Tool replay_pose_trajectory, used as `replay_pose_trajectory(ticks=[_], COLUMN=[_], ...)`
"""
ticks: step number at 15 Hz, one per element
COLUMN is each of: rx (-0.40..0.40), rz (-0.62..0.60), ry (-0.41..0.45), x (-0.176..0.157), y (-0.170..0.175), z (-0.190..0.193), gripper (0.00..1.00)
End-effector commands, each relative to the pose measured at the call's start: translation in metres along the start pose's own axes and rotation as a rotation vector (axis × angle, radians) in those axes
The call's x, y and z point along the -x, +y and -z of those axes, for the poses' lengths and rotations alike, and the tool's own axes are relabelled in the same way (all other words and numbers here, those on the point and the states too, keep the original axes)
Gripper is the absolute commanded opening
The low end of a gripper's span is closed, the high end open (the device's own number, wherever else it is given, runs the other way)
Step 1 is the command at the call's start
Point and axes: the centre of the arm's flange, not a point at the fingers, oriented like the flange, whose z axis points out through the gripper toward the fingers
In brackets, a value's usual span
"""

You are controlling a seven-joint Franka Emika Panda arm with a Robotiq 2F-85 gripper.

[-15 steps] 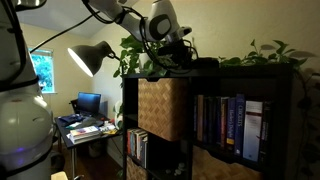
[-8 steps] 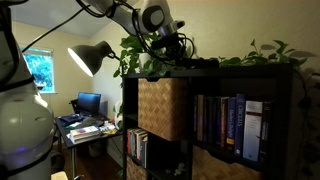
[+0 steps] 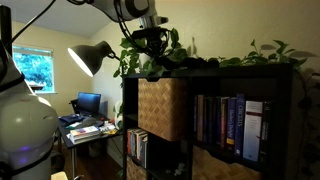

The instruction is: Open the top drawer, put the objects on the counter in, then close the drawer

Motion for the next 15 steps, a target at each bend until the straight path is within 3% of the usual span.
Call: replay_pose_trajectory(ticks=[1, 9, 15], rx=[-0.080, -0.054, -0.032], rz=[0.045, 0.083, 0.127], ry=[-0.050, -0.088, -0.033], x=[0.014, 0.028, 0.025], y=[-0.026, -0.038, -0.045], z=[0.004, -0.081, -0.112], gripper=[0.08, 0.06, 0.06])
